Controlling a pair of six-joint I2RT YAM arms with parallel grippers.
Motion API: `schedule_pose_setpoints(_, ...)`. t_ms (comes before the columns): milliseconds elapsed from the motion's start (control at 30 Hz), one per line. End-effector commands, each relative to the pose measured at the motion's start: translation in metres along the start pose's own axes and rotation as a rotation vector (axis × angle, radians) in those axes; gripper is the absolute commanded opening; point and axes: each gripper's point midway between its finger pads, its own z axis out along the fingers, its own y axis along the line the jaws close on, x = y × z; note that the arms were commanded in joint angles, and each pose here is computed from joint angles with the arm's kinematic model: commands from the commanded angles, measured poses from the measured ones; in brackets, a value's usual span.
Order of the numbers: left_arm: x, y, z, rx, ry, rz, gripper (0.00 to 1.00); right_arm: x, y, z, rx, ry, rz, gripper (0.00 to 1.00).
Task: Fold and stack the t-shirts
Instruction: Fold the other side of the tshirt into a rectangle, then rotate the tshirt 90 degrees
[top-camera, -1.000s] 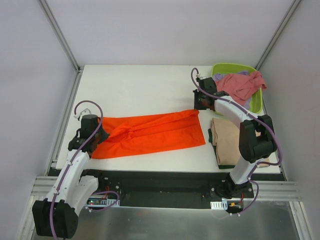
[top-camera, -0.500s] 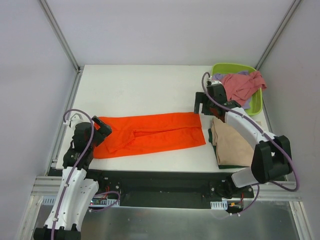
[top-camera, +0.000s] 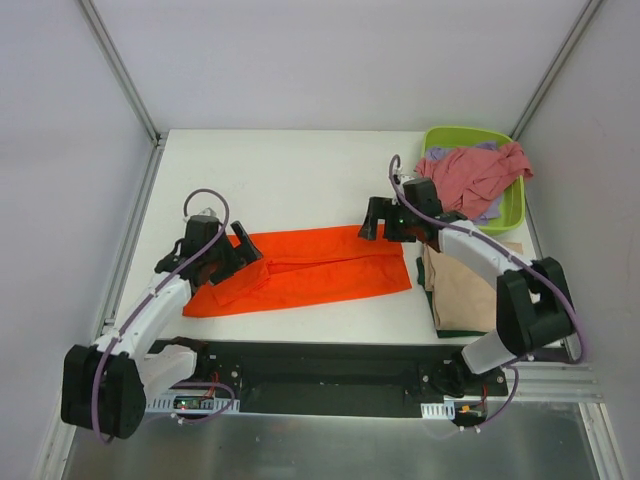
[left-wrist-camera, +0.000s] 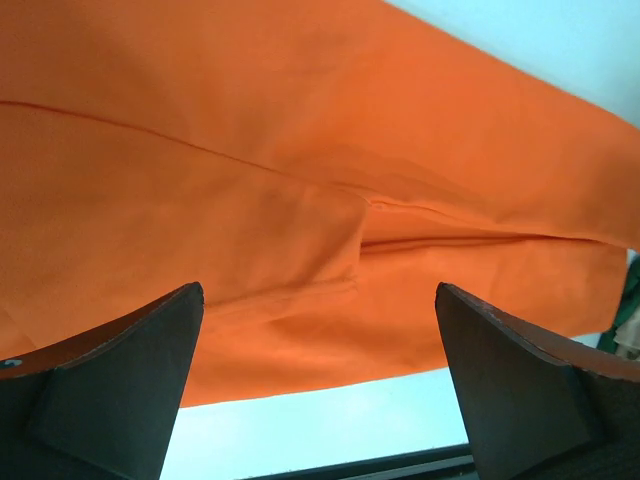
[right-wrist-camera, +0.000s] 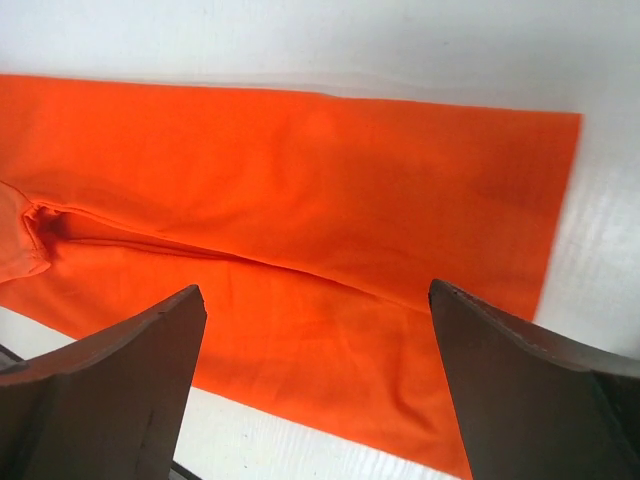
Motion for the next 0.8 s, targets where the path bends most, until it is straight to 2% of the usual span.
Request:
schedule_pose_setpoints(0,-0.018,-0.003,0.016,-0.044,-0.028,0.009,0.99,-0.008,0.02,0.03,-0.082,0.034,-0.01,0.96)
schedule_pose_setpoints(233,-0.025,0.021,0.052,-0.204,0.023,-0.018,0.99,0.019,0.011,0.054,-0.052,0.142,0.04,0.96)
schedule_pose_setpoints(467,-0.063,0.012,0.099,-0.238,0.071,-0.056,0.99,0.057,0.008,0.039,-0.027,0.195,0.081,0.96)
schedule_pose_setpoints(633,-0.103,-0.039,0.153,-0.121,0.118,-0.06,0.99,0.093,0.029,0.027,-0.058,0.232,0.076,0.96)
schedule_pose_setpoints(767,-0.136,-0.089,0.204,0.021,0.153,-0.079,0.99,0.133,0.065,0.019,-0.127,0.284,0.029,0.96)
